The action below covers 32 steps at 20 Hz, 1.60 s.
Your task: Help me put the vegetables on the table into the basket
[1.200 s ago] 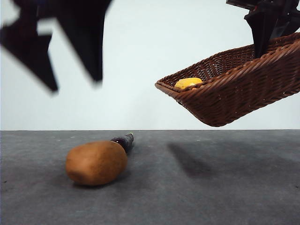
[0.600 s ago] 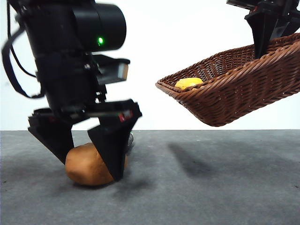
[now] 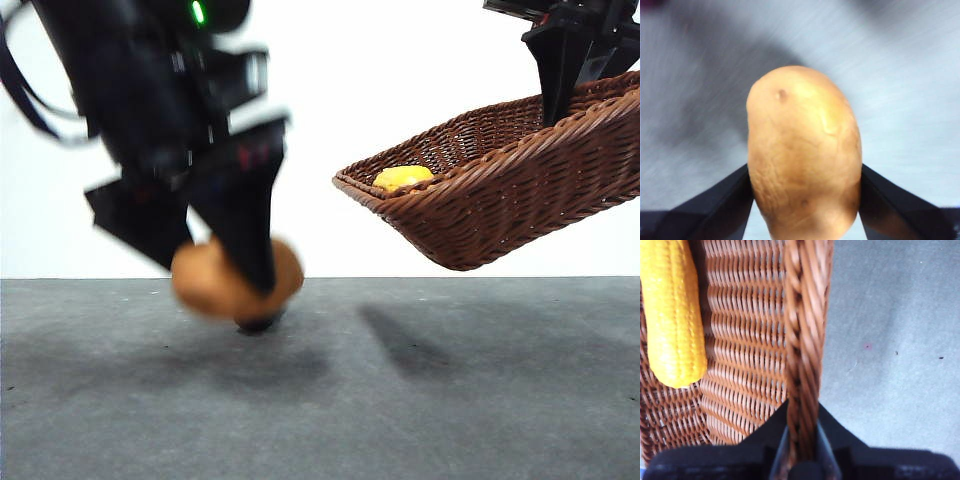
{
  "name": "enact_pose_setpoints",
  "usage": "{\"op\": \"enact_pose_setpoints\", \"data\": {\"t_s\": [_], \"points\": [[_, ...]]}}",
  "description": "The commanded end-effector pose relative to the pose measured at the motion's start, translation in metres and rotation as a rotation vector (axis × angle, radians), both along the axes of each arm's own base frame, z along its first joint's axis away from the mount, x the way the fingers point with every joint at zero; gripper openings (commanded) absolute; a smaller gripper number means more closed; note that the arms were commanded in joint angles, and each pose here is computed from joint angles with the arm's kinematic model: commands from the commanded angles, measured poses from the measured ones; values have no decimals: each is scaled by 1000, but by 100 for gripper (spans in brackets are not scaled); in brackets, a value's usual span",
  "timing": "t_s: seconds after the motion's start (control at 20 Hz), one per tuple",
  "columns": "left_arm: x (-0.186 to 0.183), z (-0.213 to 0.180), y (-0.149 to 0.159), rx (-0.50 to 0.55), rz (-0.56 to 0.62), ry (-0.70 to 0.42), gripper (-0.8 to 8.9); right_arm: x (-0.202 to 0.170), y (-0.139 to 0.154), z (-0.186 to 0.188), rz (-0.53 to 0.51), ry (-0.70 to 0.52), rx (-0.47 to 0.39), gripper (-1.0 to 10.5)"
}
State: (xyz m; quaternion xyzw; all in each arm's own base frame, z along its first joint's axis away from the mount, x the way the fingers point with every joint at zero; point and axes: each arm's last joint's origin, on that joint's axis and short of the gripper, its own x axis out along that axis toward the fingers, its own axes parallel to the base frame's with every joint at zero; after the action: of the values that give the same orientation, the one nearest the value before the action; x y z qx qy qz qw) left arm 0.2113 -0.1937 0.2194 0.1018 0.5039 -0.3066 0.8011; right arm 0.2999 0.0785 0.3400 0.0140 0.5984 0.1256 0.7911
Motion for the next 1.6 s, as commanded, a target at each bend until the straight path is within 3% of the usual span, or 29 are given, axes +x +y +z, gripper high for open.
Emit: {"op": "enact_pose_setpoints", "data": {"t_s": [0.05,0.3,0.45,0.55,0.8,1.15,1.25,1.4,1.45,1.6], "points": [[-11,26,8,-114,3,-29,-8,0,1,1,7,-9,7,-11],[-39,77,32,-284,17,-151,-8,0,1,1,4,-12,9,-11],[-47,97,32,-454,-82,-202,-8,0,1,1,-3,-15,13,-11],[-46,103,27,-514,-111,-252,-8,0,5,1,2,-15,18,-11],[-33,90,5,-547,-154,-206,-4,-3,19,2,28,-19,36,-11],[-24,53,-24,-458,-189,-92,3,-10,45,3,76,-39,59,-11],[-24,49,-28,-441,-186,-98,125,-12,51,3,91,-36,65,-11],[-25,47,-31,-434,-187,-99,424,-15,56,3,115,-27,89,-11],[-25,47,-32,-436,-187,-101,469,-15,57,3,115,-25,90,-11],[-24,50,-32,-448,-193,-111,476,-16,58,3,127,-9,122,-11]]}}
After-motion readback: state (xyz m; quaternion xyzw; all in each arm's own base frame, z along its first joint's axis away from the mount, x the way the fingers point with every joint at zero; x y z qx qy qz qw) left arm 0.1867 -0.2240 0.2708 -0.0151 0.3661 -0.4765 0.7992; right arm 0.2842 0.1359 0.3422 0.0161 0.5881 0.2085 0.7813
